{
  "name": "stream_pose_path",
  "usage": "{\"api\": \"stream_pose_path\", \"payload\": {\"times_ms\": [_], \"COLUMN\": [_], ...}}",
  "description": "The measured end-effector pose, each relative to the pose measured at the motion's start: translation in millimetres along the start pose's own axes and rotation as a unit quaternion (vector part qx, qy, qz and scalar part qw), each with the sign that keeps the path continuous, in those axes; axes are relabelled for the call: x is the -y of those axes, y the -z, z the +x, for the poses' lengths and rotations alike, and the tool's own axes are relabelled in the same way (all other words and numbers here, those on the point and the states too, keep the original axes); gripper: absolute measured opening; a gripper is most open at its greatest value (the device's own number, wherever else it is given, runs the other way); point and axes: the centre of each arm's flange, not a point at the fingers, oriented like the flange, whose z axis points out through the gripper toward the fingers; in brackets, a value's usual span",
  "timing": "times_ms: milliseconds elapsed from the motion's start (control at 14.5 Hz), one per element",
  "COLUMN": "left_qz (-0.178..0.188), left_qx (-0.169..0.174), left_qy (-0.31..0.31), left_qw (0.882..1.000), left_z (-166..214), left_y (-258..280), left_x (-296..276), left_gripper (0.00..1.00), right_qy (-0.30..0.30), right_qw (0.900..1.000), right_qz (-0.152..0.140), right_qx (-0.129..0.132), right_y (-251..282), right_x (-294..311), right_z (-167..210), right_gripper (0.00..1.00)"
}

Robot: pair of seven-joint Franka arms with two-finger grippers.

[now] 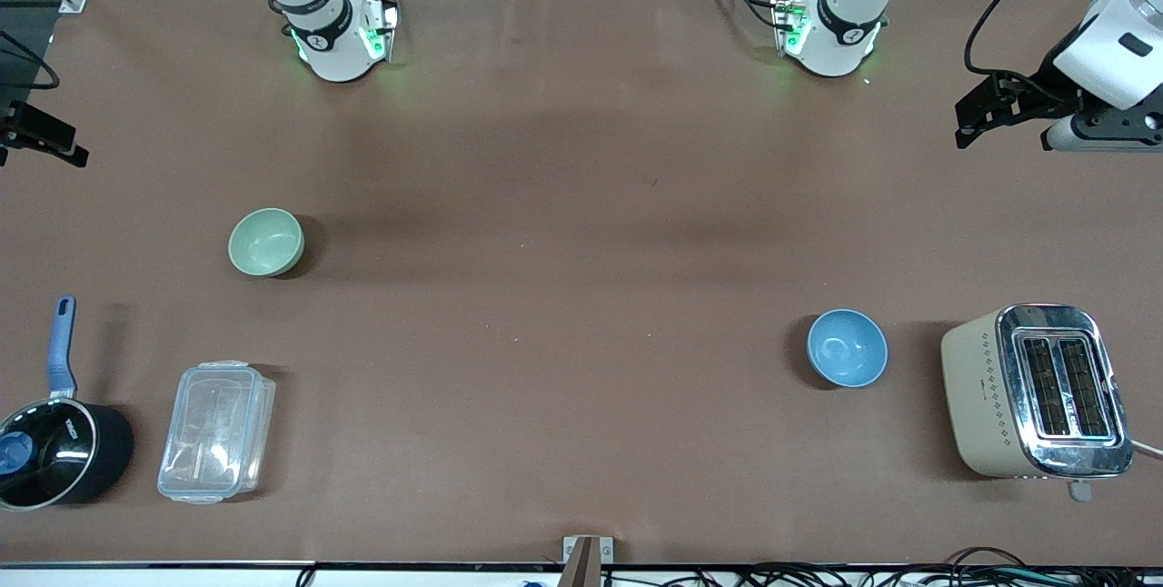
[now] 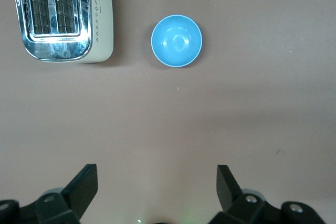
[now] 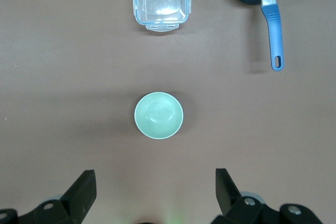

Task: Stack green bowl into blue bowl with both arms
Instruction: 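Move the left gripper toward the blue bowl beside the toaster, then grasp the blue bowl with the left gripper while the right gripper reaches the green bowl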

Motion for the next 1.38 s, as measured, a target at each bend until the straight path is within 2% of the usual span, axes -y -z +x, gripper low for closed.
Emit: {"api": "stream_pose_path", "payload": {"times_ms": [415,761,969,1176,1384], "left_qz": [0.0,0.0,-0.004,-0.007,0.0], "left_qx": [0.013,0.067,0.052,0.023,0.01], "left_qy": [0.008,0.009,0.014,0.021,0.02], "left_qw": [1.0,0.998,0.999,0.999,1.0], "left_z": [11.3,62.5,94.6,106.2,112.4], "left_y": [-13.8,-99.5,-164.2,-228.2,-286.9], "left_x": [8.9,8.3,12.5,20.3,27.1], "left_gripper": [1.0,1.0,1.0,1.0,1.0], "right_qy": [-0.003,-0.005,-0.005,-0.009,-0.015], "right_qw": [1.0,1.0,1.0,1.0,1.0], "right_qz": [0.0,0.0,0.0,0.0,0.001], "right_qx": [0.002,-0.002,-0.005,0.003,0.006], "right_y": [-1.0,-2.6,-3.7,-14.1,-58.8], "right_x": [-2.9,-5.1,-5.3,-10.0,-24.6], "right_z": [-0.6,0.6,2.4,4.6,15.9], "right_gripper": [1.0,1.0,1.0,1.0,1.0]}}
